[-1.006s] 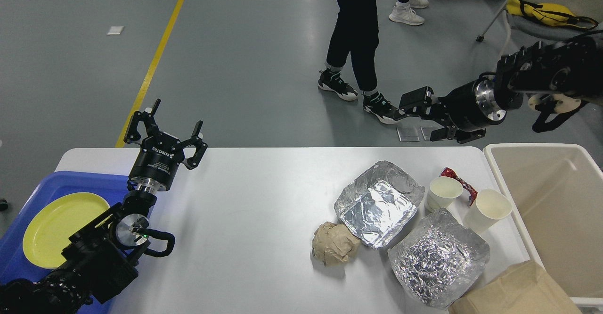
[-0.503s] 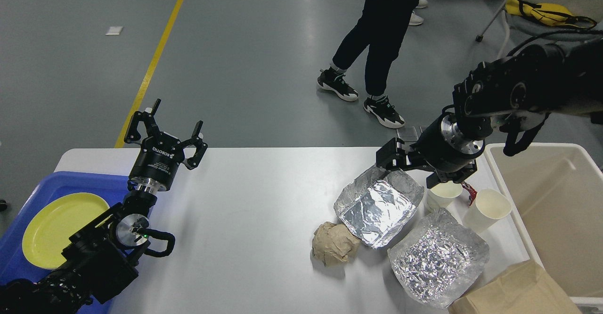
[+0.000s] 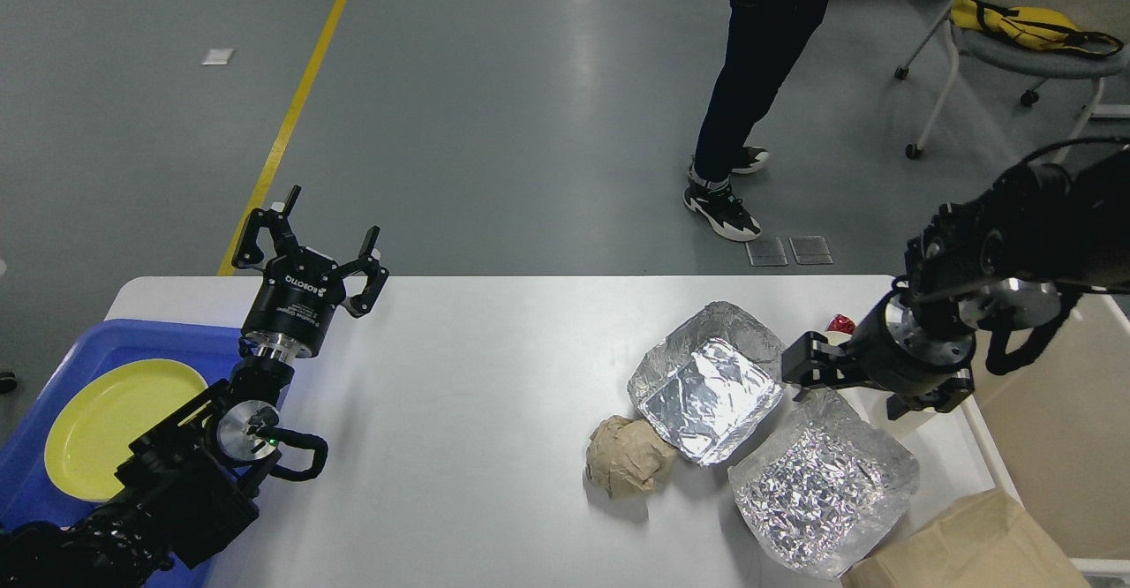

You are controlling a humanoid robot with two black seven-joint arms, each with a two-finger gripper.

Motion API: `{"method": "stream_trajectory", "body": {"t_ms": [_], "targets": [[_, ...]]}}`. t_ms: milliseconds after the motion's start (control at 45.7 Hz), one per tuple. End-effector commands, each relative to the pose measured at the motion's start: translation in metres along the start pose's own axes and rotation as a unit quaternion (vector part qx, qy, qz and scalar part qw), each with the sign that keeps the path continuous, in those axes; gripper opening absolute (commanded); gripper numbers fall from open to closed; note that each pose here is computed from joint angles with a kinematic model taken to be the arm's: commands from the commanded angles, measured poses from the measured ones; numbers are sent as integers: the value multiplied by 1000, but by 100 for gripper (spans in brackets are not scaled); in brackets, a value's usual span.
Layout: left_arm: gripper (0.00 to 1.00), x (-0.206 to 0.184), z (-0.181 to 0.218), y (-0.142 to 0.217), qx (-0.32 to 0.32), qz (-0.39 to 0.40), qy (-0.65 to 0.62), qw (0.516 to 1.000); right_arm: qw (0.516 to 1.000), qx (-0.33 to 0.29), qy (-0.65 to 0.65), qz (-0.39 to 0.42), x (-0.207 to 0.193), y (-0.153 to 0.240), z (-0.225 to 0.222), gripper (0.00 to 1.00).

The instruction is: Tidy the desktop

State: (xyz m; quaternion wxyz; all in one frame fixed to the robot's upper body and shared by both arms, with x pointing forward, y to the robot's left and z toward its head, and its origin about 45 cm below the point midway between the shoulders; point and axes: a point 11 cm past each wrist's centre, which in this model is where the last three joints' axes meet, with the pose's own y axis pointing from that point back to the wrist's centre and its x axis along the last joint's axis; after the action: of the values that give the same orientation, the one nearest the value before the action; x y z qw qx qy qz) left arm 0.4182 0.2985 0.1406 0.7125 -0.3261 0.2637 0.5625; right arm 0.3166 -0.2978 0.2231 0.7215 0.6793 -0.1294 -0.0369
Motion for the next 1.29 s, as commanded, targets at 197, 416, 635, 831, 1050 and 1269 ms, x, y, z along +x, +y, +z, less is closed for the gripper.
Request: {"method": "stream_trajectory", "body": {"t_ms": [197, 416, 635, 831, 1050, 1269], "targets": [[100, 0, 0, 0, 0, 0, 0, 1000, 994, -43, -95, -9, -42, -56, 82, 100], [100, 0, 0, 0, 0, 0, 0, 1000, 989, -69, -125, -29, -80, -84, 114, 100], [100, 0, 0, 0, 0, 0, 0, 1000, 986, -71, -150, -19, -98, -103, 114, 100], [100, -1, -1, 0, 1, 0, 1, 1000, 976, -67, -208, -2, -105, -115, 109, 100], [100, 0, 0, 0, 0, 0, 0, 1000, 975, -73, -209, 20, -122, -130, 110, 57], [100, 0, 0, 0, 0, 0, 0, 1000, 976, -77, -204, 18, -129, -135, 110, 0]]}}
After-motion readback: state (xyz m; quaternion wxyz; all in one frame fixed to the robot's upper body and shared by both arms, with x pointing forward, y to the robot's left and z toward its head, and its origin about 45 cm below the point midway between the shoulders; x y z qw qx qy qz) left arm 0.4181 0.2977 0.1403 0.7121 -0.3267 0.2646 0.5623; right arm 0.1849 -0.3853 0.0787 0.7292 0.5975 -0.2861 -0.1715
